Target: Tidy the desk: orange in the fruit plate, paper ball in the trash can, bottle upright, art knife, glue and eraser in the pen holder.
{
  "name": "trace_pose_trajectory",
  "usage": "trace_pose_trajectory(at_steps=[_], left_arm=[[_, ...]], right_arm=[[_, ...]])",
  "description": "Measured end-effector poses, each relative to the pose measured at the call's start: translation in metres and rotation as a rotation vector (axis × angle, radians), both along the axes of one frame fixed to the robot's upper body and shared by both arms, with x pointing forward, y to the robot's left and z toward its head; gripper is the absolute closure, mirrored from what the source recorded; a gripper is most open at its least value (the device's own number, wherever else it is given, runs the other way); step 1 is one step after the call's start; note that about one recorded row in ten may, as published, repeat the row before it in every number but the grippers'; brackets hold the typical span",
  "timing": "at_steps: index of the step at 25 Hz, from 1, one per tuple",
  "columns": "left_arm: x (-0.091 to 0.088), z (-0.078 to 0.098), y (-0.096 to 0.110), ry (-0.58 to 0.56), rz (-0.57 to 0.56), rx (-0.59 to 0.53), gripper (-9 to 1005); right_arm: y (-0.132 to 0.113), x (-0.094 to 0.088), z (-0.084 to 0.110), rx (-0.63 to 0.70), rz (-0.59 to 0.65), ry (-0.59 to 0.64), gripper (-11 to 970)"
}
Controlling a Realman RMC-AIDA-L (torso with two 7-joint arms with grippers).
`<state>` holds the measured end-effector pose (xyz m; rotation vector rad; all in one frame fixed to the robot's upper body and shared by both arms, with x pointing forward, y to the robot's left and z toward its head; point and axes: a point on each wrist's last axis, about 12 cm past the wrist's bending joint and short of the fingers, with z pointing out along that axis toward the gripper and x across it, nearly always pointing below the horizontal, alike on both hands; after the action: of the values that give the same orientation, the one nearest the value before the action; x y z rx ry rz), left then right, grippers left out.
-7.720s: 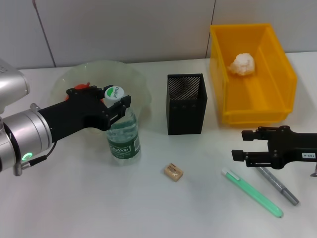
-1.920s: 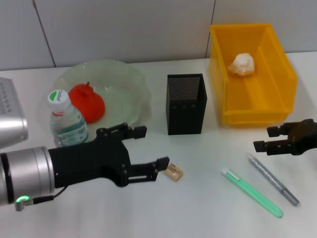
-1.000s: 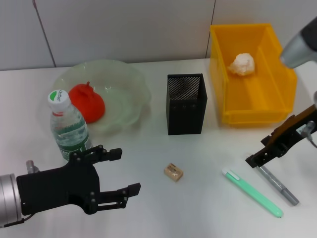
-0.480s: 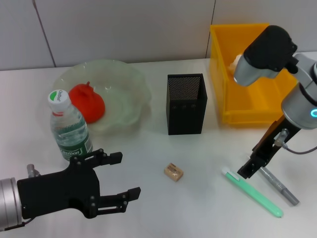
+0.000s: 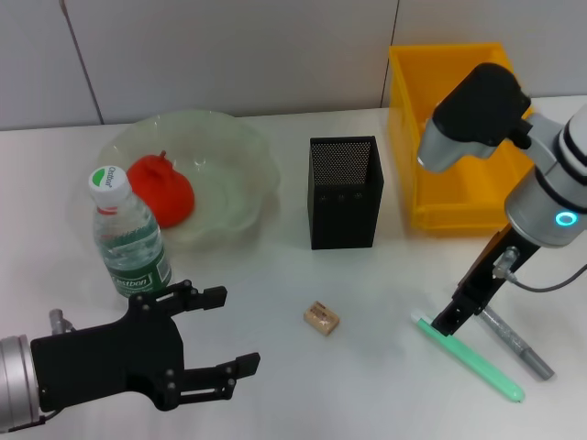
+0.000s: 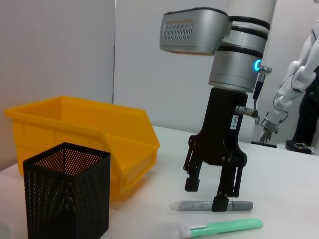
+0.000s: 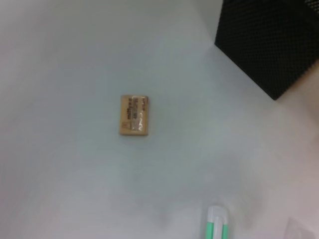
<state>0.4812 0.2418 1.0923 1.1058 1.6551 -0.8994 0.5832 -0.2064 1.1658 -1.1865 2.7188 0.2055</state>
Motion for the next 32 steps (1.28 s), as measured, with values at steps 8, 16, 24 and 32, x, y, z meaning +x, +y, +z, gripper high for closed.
trace_pose_trajectory(at_steps=[8,16,24,32], left_arm=[[-0.001,-0.001,0.000,0.007,-0.003,-0.002,134],[-0.002,-0.002,0.000,0.012,-0.003,-0.004,134],[-0.002,-0.001,0.001,0.009,-0.006,-0.007,134],[-0.002,-0.002,0.002,0.002,-0.010,-0.005,134]], right_arm=[[0.008,-0.001,-0.009,-0.024,0.022,0.001,228],[0.012,0.001,-0.014,-0.019,0.008,0.007,314],[0.013,0.001,-0.017,-0.016,-0.003,0.009,425],[0.014,0.000,-0.024,-0.031,0.003,0.024,436]])
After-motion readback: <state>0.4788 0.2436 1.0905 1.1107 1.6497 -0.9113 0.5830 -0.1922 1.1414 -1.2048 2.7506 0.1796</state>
